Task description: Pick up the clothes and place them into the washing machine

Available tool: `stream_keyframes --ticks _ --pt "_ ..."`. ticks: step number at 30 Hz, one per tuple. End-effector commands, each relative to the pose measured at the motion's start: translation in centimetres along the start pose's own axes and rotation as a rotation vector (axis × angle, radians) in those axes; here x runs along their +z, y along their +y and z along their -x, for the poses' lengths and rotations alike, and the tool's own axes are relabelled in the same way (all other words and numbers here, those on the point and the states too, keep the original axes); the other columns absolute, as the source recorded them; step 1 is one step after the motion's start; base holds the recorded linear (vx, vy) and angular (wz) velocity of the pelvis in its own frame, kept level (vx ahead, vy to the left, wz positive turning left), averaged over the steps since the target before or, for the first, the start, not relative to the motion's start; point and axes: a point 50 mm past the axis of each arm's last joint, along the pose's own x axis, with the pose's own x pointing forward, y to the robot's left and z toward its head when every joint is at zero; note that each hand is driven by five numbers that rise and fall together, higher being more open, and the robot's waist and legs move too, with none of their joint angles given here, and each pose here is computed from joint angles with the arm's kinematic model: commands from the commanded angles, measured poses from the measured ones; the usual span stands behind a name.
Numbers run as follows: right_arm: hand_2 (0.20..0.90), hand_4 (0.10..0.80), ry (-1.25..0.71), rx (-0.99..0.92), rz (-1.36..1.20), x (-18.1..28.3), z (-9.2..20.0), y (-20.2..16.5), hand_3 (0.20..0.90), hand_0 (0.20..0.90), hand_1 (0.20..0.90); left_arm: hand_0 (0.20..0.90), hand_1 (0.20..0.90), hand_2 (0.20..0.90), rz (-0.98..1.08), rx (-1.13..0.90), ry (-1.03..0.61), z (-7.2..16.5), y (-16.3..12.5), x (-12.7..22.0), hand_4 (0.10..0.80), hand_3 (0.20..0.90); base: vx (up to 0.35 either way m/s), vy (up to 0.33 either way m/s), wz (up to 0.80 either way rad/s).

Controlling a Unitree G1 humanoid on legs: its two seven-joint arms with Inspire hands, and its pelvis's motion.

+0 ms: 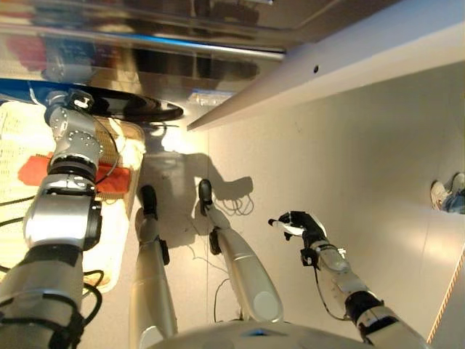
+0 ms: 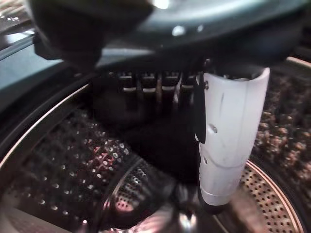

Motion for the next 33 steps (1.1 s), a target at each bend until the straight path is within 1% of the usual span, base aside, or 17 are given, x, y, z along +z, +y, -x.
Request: stream_keyframes --ticks 1,4,6,9,10,11,14,16,17,21,23,26,29,30,31,32,33 --pt "0.900 0.800 0.104 -0.124 0.021 -3.3 2.3 -4.6 0.900 0.900 0.900 0.900 0.900 0.900 -0.015 -0.065 -0.153 -0.5 -1.0 3.3 0.800 0.900 0.000 0.000 0.00" --pt "0.900 0.800 0.116 -0.123 0.028 -3.6 2.4 -4.7 0.900 0.900 0.900 0.900 0.900 0.900 -0.063 -0.047 -0.109 -0.4 0.2 2.2 0.800 0.900 -0.084 -0.010 0.01" --pt "0.900 0.800 0.120 -0.120 0.028 -3.6 2.4 -4.7 0.900 0.900 0.900 0.900 0.900 0.900 -0.109 0.007 -0.060 -0.2 2.2 1.1 0.800 0.900 -0.059 -0.004 0.01" --pt "0.900 0.800 0.117 -0.120 0.025 -3.5 2.4 -4.8 0.900 0.900 0.900 0.900 0.900 0.900 -0.176 0.048 -0.013 0.1 4.1 0.1 0.800 0.900 0.000 0.000 0.00" --pt "0.900 0.800 0.117 -0.120 0.025 -3.5 2.4 -4.8 0.900 0.900 0.900 0.900 0.900 0.900 -0.176 0.049 -0.012 0.1 4.1 0.1 0.800 0.900 0.000 0.000 0.00" --pt "0.900 0.800 0.117 -0.130 0.017 -3.6 2.4 -5.0 0.900 0.900 0.900 0.900 0.900 0.900 -0.222 0.078 0.027 0.6 5.7 -1.1 0.800 0.900 0.000 0.000 0.00" --pt "0.900 0.800 0.124 -0.141 0.014 -3.9 2.6 -5.2 0.900 0.900 0.900 0.900 0.900 0.900 -0.305 0.118 0.071 1.6 8.0 -2.6 0.800 0.900 0.000 0.000 0.00" --pt "0.900 0.800 0.128 -0.145 0.011 -4.0 2.7 -5.3 0.900 0.900 0.900 0.900 0.900 0.900 -0.328 0.130 0.080 1.8 8.5 -3.0 0.800 0.900 0.000 0.000 0.00" --pt "0.900 0.800 0.131 -0.153 0.002 -4.2 2.8 -5.4 0.900 0.900 0.900 0.900 0.900 0.900 -0.364 0.144 0.094 2.4 9.6 -3.5 0.800 0.900 0.000 0.000 0.00" --pt "0.900 0.800 0.125 -0.158 -0.012 -4.3 2.9 -5.1 0.900 0.900 0.900 0.900 0.900 0.900 -0.524 0.087 0.044 3.3 9.3 -4.2 0.800 0.900 0.000 0.000 0.00" --pt "0.900 0.800 0.106 -0.162 -0.024 -4.4 3.0 -4.8 0.900 0.900 0.900 0.900 0.900 0.900 -0.702 0.016 -0.023 4.2 8.8 -4.7 0.800 0.900 -0.013 -0.019 0.00" --pt "0.900 0.800 0.082 -0.166 -0.039 -4.5 3.2 -4.2 0.900 0.900 0.900 0.900 0.900 0.900 -1.044 -0.039 -0.120 6.1 9.9 -5.3 0.800 0.900 -0.021 -0.011 0.12" --pt "0.900 0.800 0.078 -0.181 -0.032 -5.2 3.7 -4.1 0.900 0.900 0.900 0.900 0.900 0.900 -1.498 -0.105 -0.266 6.6 11.2 -4.5 0.800 0.900 0.000 -0.002 0.06" --pt "0.900 0.800 0.075 -0.186 -0.021 -5.3 3.9 -4.2 0.900 0.900 0.900 0.900 0.900 0.900 -1.701 -0.151 -0.357 6.5 11.4 -3.7 0.800 0.900 0.000 0.000 0.00" --pt "0.900 0.800 0.075 -0.186 -0.021 -5.3 3.9 -4.2 0.900 0.900 0.900 0.900 0.900 0.900 -1.701 -0.151 -0.358 6.5 11.4 -3.7 0.800 0.900 0.002 0.017 0.06" --pt "0.900 0.800 0.074 -0.190 -0.017 -5.4 4.1 -4.4 0.900 0.900 0.900 0.900 0.900 0.900 -1.793 -0.161 -0.345 6.5 12.3 -3.5 0.800 0.900 -0.007 0.015 0.07" --pt "0.900 0.800 0.077 -0.192 -0.014 -5.5 4.1 -4.5 0.900 0.900 0.900 0.900 0.900 0.900 -1.885 -0.161 -0.384 6.3 12.6 -3.0 0.800 0.900 -0.007 0.015 0.07"
